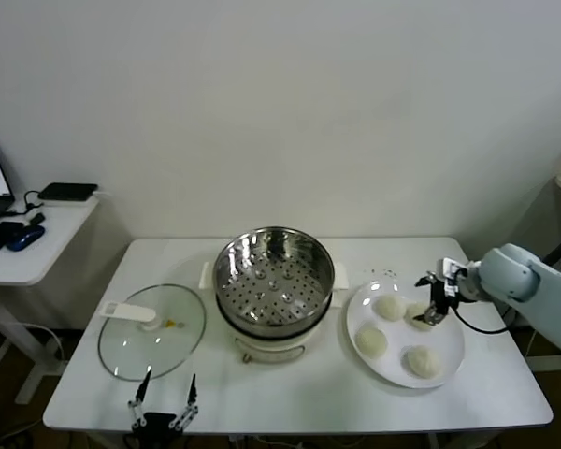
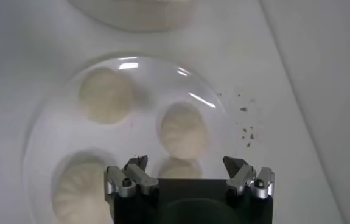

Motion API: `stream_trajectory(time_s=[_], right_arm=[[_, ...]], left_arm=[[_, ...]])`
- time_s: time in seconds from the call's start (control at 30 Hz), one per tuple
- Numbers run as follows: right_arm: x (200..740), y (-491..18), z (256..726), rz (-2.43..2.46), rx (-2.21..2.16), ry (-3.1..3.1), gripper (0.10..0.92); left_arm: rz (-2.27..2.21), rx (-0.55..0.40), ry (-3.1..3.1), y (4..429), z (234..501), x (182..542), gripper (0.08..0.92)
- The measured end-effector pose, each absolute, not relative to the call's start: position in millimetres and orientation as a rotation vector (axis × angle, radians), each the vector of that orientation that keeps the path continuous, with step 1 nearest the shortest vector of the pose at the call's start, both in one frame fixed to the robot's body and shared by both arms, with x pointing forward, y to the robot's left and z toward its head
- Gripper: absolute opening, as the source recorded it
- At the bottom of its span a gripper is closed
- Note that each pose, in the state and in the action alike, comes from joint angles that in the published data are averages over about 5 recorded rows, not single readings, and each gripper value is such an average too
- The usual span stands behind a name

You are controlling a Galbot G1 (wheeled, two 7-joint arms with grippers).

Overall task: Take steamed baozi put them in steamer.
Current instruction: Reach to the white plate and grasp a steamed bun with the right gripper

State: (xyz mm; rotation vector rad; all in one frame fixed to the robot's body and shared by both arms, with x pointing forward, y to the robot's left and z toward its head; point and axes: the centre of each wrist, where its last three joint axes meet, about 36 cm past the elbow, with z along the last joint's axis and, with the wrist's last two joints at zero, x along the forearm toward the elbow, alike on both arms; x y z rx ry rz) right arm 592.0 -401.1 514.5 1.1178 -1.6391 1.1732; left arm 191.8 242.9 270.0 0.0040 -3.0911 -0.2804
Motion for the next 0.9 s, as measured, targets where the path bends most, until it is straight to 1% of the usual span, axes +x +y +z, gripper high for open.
stream_trajectory(time_s=[0.47,0.9], right_arm=[[655,-383,504,1.252,1.213,-1.427,0.823],[678,-356,474,1.254,1.266,-1.339,0.823]], left_arm=[[-0.292,0.019,-3.076,249,263,190,0.823],[-0.309,0.021,-3.059,256,255,188,0.823]])
